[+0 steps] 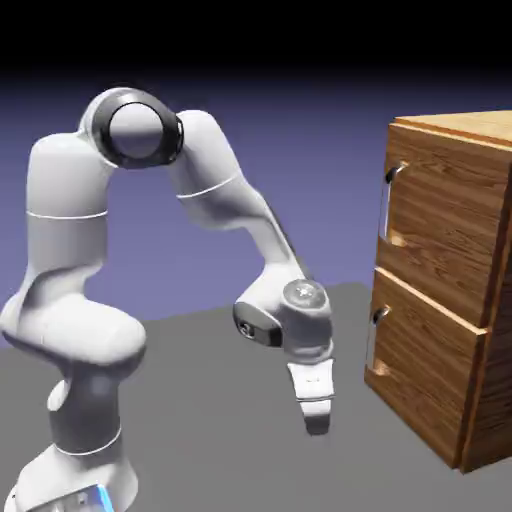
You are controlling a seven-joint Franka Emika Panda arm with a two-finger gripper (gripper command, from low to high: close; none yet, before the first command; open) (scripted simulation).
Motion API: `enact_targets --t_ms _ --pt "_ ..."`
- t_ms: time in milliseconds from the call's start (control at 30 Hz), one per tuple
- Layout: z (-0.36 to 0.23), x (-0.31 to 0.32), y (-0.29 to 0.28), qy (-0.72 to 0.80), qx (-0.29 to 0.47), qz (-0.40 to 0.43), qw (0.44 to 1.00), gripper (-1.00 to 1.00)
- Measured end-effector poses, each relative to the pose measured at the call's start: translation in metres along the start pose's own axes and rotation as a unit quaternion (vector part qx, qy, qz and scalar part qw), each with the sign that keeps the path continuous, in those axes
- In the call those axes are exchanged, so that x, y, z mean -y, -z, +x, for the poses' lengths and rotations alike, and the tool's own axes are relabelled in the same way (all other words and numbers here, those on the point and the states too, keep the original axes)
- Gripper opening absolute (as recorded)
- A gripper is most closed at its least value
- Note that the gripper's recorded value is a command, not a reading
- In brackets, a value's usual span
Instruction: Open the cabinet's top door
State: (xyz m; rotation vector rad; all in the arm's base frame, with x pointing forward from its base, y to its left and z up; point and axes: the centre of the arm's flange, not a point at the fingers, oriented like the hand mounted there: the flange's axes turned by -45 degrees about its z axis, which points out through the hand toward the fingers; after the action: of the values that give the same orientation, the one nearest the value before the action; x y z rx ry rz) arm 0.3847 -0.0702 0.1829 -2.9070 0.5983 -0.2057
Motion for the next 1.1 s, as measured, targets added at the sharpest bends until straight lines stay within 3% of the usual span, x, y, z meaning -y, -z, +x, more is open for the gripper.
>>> enact_targets --t_ms 300,600,867,1100 --pt "0.004 -0.036 -0.004 -0.039 -0.06 -0.054 0.996 0.0" --pt "0.033 -0.031 0.041 -0.021 -0.211 -0.081 0.974 0.0" --pt "0.06 0.023 0.113 0.046 -0.395 -0.059 0.916 0.0" --pt "0.059 0.11 0.197 0.131 -0.563 0.006 0.816 0.0"
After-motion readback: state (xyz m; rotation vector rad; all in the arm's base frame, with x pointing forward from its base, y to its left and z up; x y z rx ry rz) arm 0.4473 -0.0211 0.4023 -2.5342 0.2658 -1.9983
